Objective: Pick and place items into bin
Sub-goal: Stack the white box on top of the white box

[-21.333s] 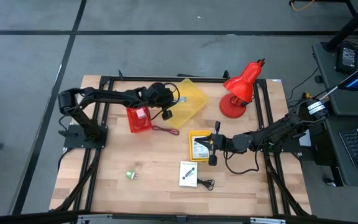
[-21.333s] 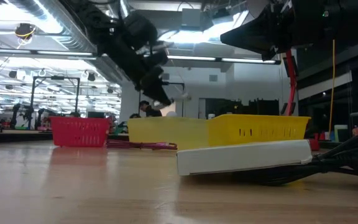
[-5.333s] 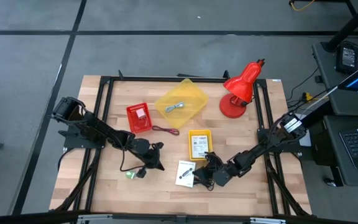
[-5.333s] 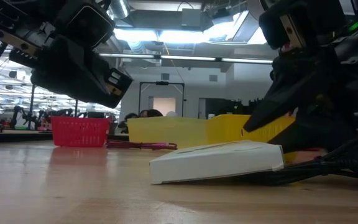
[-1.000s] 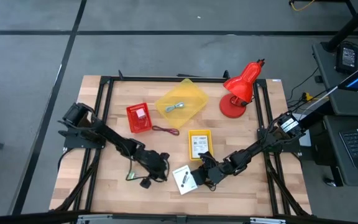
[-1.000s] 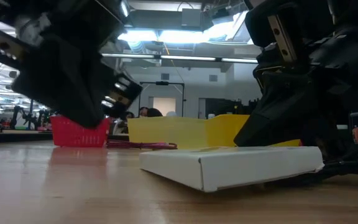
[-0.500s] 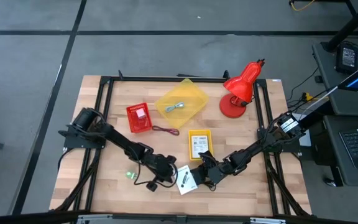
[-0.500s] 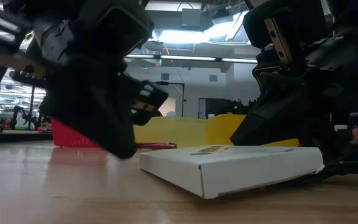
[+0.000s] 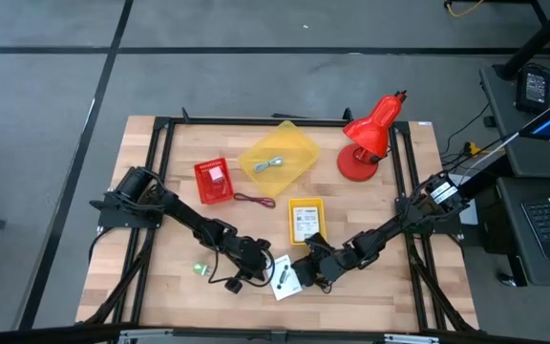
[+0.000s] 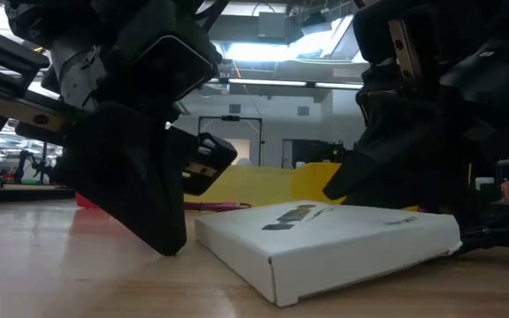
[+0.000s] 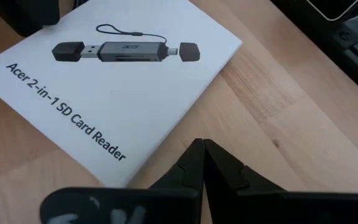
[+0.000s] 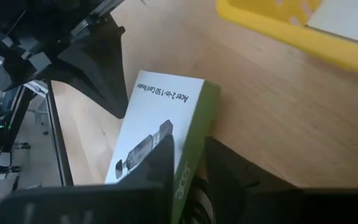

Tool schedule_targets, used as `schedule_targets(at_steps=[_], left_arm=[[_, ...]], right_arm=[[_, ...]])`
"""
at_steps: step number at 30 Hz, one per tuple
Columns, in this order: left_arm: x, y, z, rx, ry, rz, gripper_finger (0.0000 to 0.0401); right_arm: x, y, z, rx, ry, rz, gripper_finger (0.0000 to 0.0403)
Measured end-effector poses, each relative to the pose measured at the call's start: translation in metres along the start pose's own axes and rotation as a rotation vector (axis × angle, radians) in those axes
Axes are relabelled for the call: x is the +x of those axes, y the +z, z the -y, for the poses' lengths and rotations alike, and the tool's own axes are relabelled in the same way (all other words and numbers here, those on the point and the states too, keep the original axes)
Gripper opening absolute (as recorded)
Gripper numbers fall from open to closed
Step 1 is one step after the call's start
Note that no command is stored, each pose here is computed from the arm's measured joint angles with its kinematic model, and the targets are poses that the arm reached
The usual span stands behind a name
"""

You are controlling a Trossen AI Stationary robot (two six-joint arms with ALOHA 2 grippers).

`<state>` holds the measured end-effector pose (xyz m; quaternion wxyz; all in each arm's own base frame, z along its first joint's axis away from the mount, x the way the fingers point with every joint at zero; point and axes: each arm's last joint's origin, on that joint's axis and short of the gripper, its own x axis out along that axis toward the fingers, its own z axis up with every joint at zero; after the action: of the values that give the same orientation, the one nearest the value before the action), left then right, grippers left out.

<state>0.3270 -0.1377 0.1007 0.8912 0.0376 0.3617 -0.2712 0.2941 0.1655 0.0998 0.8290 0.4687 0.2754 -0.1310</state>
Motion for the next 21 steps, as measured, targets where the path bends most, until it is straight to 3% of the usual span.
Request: schedule_targets(at_steps=[10,21], left_arm=[[-0.001,0.001,-0.006,-0.009,0.013,0.009,0.0002],[-0.004,0.001,-0.017,-0.029,0.034,0.017,0.0002]], right_arm=[[0.000,0.000,-0.001,0.004,0.012,-0.027,0.0155],[0.005,0.005,0.000,0.034,0.038,-0.076,0.0168]])
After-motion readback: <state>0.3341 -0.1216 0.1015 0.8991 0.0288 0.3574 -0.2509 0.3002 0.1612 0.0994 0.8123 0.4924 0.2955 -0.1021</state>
